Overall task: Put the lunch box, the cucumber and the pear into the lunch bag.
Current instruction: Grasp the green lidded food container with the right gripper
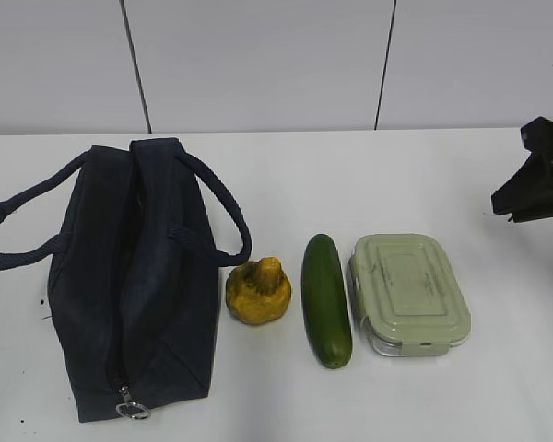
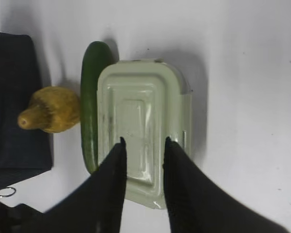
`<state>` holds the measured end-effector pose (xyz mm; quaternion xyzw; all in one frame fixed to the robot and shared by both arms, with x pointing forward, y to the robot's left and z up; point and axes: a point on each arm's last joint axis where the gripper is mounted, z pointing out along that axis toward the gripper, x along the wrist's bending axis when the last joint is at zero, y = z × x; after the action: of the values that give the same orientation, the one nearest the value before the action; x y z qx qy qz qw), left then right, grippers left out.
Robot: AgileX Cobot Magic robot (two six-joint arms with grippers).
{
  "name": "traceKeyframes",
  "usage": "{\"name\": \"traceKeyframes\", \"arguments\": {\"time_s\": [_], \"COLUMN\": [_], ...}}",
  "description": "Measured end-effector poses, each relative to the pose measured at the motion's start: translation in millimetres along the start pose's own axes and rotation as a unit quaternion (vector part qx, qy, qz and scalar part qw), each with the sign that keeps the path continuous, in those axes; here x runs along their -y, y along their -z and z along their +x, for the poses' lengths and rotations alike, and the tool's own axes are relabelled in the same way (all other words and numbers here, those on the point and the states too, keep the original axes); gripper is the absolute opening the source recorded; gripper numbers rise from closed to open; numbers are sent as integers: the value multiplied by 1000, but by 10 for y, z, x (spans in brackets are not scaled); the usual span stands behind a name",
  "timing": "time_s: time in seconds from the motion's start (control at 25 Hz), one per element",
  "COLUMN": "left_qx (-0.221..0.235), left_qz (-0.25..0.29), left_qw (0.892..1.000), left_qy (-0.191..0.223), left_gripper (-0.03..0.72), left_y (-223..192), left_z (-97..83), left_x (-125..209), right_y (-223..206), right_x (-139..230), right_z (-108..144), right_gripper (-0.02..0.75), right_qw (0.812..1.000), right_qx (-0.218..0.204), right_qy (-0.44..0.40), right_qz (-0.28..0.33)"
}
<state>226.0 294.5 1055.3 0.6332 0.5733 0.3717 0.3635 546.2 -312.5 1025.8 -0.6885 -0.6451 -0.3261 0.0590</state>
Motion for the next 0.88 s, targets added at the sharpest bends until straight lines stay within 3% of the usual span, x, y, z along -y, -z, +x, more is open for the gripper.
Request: {"name": "traceKeyframes", "arguments": {"time_s": [0.28, 0.44, 0.88], "left_qx": [0, 0, 0], "left_qz": [0, 0, 0], "left_qw": [1000, 1000, 1000], "left_qy": [0, 0, 0], "left_gripper": [236, 236, 236], "left_y": [0, 0, 0], "left_z": [0, 0, 0], "left_x": [0, 0, 0], "right_y": [-314, -451, -477], "right_x": [36, 59, 21], "right_z": [-255, -353, -385], "right_gripper": [219, 219, 218], "right_qw": [992, 989, 991], "right_qx": [-99, -110, -101], "right_qy": [-21, -16, -11], "right_qz": [77, 98, 87]}}
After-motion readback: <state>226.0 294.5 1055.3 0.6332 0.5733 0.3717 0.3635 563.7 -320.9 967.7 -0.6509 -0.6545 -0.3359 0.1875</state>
